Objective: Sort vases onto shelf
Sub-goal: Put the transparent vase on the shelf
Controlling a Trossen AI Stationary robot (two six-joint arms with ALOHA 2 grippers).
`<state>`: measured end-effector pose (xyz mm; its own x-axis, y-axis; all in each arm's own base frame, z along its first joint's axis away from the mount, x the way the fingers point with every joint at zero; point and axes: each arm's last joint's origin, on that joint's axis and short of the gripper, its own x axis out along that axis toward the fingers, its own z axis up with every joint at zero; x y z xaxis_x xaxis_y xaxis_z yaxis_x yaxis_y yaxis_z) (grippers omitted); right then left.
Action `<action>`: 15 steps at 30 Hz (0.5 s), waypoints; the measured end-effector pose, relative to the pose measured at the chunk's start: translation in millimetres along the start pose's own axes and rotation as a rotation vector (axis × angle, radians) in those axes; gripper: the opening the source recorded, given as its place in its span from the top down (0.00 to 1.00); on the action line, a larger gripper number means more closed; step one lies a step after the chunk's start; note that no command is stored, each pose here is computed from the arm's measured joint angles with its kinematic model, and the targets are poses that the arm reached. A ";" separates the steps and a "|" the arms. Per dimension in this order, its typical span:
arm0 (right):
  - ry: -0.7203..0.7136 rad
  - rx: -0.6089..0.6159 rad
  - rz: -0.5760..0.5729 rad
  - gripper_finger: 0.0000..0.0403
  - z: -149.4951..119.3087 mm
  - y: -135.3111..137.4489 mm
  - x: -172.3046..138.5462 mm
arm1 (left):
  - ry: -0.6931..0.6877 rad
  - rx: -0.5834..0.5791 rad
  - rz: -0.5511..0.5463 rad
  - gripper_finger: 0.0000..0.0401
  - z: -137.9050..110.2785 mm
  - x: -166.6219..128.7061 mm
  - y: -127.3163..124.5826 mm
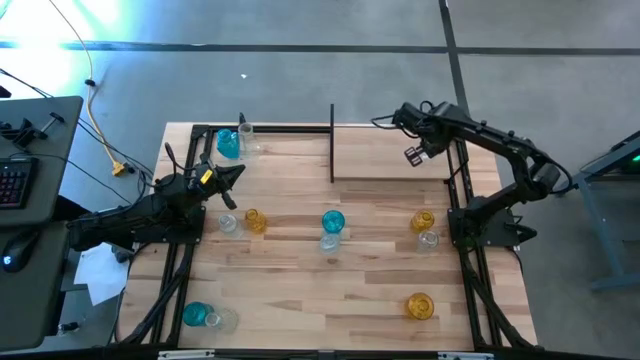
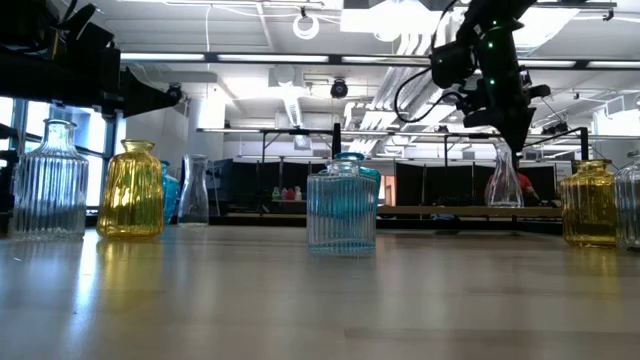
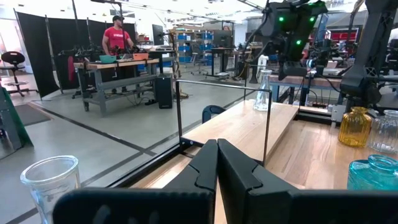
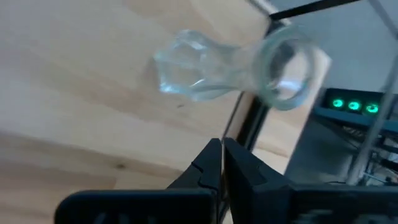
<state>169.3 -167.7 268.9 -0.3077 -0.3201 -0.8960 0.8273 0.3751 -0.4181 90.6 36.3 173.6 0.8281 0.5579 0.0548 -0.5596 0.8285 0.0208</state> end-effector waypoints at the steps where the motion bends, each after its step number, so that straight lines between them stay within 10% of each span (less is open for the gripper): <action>1: -0.011 0.006 -0.016 1.00 0.6 -0.4 0.0 | 0.000 0.000 0.000 1.00 -0.1 0.0 0.0; 15: 0.000 0.001 -0.090 1.00 15.1 12.6 17.8 | 0.000 0.000 0.000 1.00 0.0 0.0 0.0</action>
<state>181.3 -181.8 249.9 -0.3808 -0.3529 -0.8547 0.7966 0.3441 -0.4970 90.6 36.3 173.6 0.8280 0.5580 0.0550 -0.5597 0.8284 0.0207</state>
